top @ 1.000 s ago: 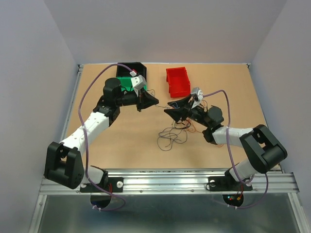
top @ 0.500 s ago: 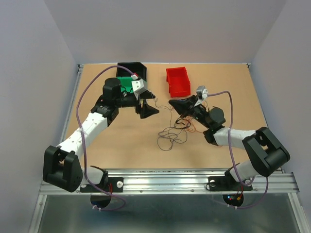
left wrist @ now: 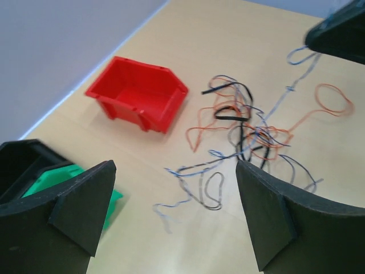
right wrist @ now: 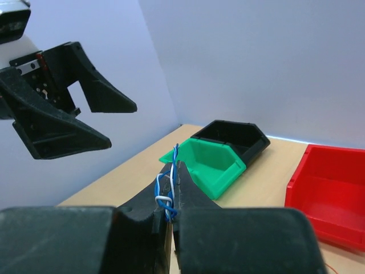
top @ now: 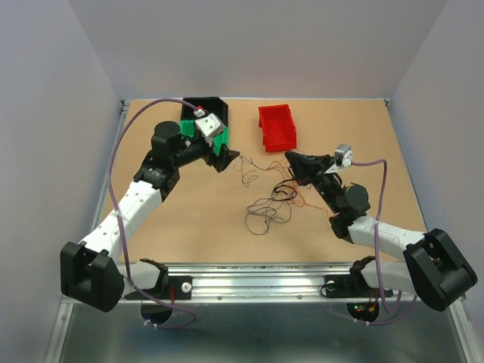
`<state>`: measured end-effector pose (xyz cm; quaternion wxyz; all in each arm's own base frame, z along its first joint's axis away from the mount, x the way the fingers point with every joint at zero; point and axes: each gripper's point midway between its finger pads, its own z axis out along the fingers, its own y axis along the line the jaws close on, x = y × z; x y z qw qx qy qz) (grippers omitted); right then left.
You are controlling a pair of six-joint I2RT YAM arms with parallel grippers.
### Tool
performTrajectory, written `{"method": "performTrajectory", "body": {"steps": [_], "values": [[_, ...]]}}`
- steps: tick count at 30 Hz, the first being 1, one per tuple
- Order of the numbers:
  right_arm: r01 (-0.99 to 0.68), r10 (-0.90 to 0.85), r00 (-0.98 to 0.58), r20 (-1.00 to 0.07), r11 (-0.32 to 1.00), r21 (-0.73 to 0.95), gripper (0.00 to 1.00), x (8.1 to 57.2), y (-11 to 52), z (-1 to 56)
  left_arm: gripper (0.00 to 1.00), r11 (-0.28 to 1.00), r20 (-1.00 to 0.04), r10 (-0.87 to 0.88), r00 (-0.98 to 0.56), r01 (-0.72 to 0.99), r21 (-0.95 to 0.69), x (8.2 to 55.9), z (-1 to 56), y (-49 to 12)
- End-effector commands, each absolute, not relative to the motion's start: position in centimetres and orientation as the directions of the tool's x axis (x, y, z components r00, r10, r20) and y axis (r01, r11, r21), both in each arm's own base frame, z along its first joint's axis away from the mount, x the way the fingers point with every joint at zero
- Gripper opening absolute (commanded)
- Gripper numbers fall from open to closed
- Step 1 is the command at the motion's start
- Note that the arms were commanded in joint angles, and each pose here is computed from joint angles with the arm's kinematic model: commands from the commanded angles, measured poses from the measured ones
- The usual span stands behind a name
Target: Untangle the cables
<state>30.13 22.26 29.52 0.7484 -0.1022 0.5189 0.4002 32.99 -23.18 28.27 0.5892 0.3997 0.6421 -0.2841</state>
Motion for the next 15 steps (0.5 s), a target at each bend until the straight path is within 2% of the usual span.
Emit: {"method": "performTrajectory", "body": {"steps": [1,4,7,12,13,15], "values": [[-0.653,0.531,0.193,-0.825,0.697,0.296,0.01,30.0,20.5,30.6,0.99,0.650,-0.982,0.140,0.129,0.736,0.189,34.2,31.9,-21.0],[-0.638,0.557,0.188,-0.809,0.695,0.330,0.01,30.0,20.0,31.0,0.99,0.417,-0.975,0.124,0.184,0.882,0.219,30.1,30.9,-23.6],[-0.629,0.585,0.173,-0.793,0.685,0.368,0.00,30.3,19.9,31.4,0.99,0.323,-0.975,0.121,0.186,0.921,0.216,28.6,29.6,-25.2],[-0.633,0.602,0.151,-0.784,0.668,0.391,0.01,30.8,20.3,31.6,0.99,0.295,-0.974,0.085,0.210,0.929,0.226,27.6,27.2,-28.2],[-0.634,0.607,0.152,-0.780,0.665,0.395,0.00,30.8,20.4,31.8,0.99,0.350,-0.974,0.095,0.204,0.910,0.224,28.6,26.7,-28.3],[-0.635,0.615,0.149,-0.774,0.659,0.402,0.00,30.9,20.4,32.0,0.99,0.377,-0.974,0.092,0.206,0.898,0.226,29.0,26.4,-29.0]]}}
